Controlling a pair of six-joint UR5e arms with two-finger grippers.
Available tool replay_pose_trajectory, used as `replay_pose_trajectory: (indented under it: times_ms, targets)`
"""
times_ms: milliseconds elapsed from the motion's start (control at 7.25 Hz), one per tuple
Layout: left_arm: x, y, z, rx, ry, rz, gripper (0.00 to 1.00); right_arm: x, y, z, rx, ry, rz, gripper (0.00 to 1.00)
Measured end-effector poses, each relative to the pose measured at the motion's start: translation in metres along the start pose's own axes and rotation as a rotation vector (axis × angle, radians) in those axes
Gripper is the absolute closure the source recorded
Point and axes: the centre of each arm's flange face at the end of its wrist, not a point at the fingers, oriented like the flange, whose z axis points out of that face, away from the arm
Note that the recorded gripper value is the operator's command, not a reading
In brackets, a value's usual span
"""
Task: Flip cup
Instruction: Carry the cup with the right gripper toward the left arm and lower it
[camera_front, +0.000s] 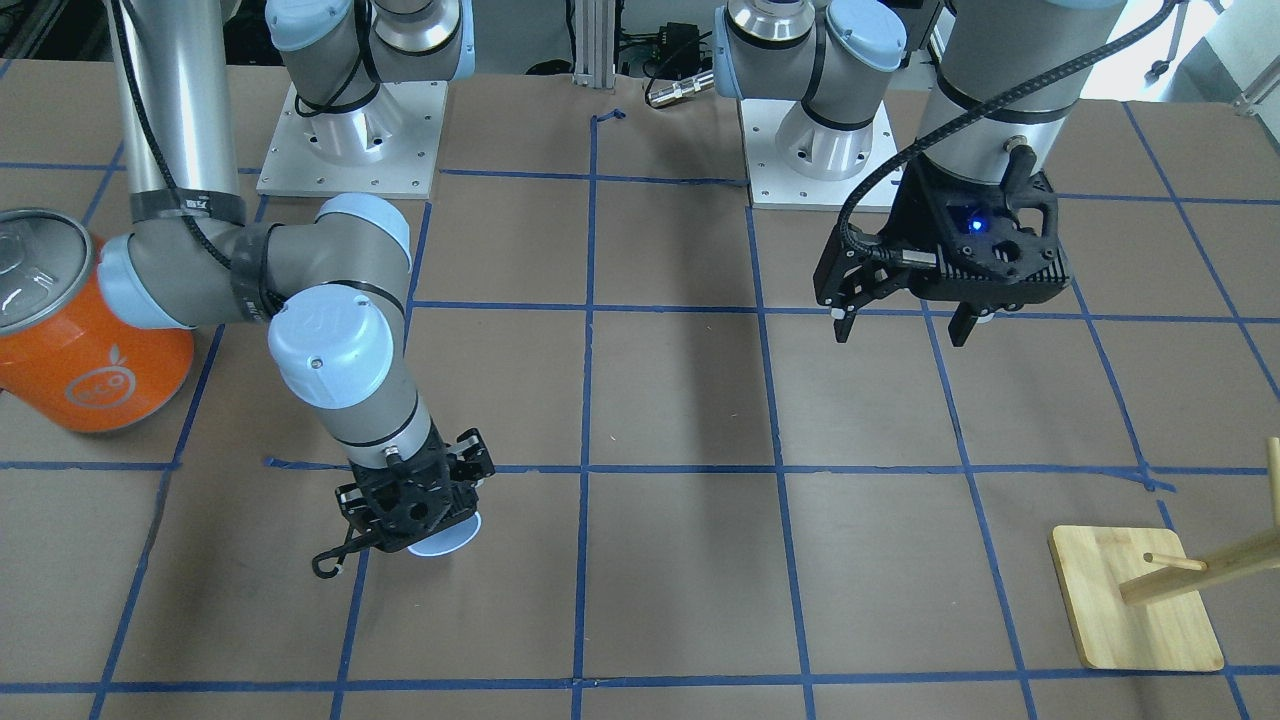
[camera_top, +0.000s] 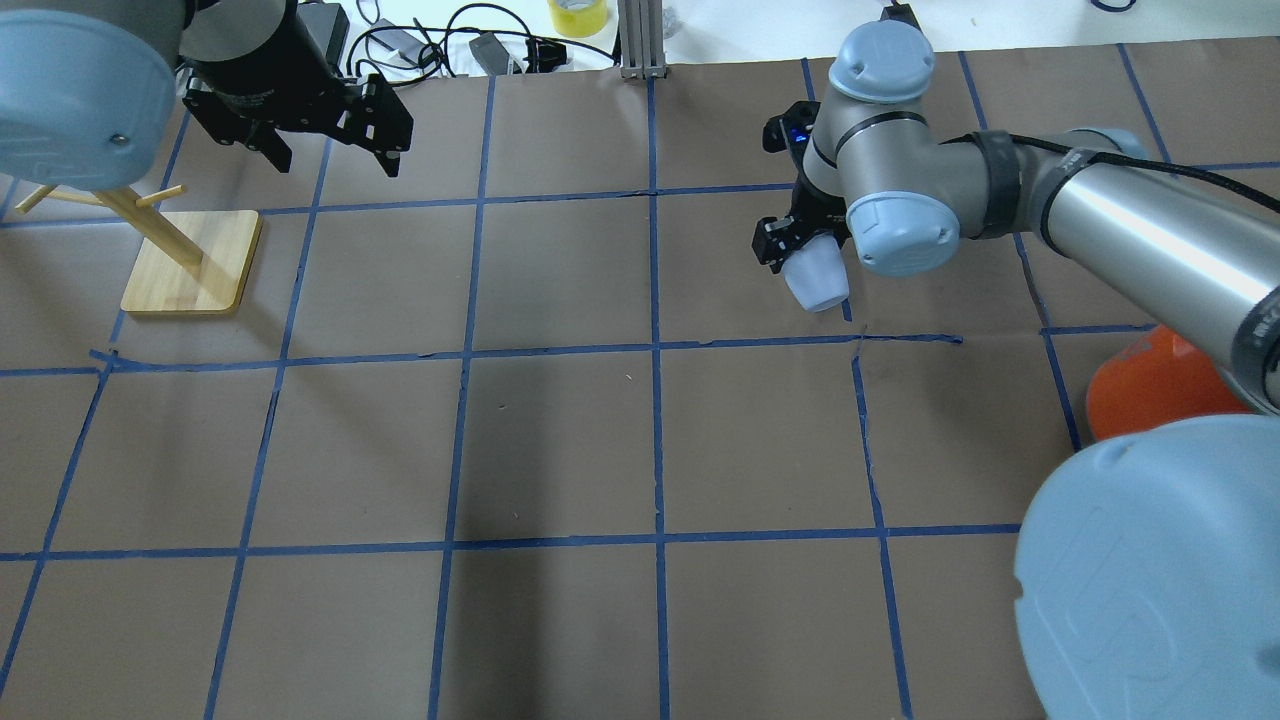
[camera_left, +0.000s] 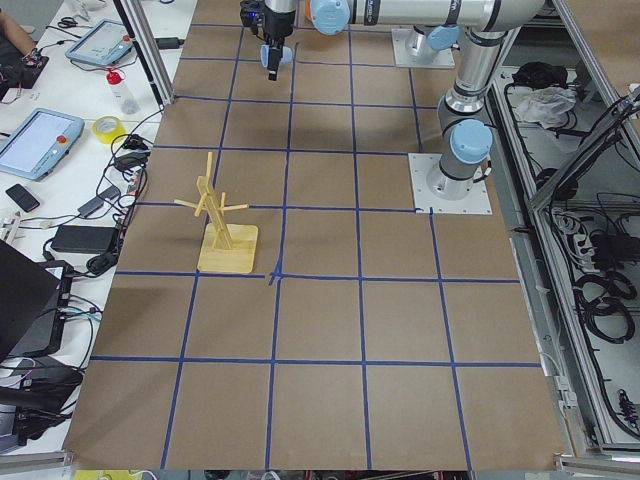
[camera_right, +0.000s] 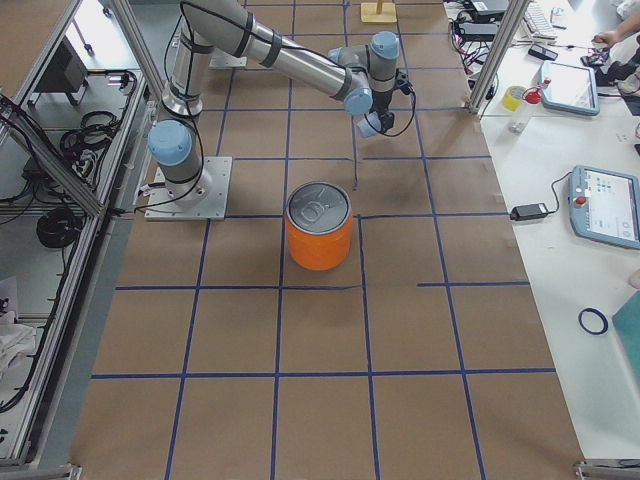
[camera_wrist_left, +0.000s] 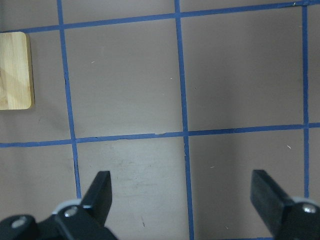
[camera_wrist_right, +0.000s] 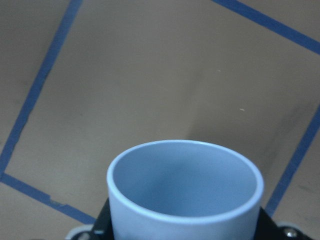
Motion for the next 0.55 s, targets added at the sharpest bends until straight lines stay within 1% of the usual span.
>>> replay_pose_trajectory:
  times_ms: [276, 552]
  targets:
    - [0.000, 0.000, 0.001, 0.000, 0.000, 0.001, 0.00, -0.047, -0.009, -0.001, 0.036, 0.009, -0.208, 1.00]
    - [0.000, -0.001, 0.001, -0.001, 0.000, 0.000, 0.00, -0.083, -0.015, -0.004, 0.056, 0.021, -0.479, 1.00]
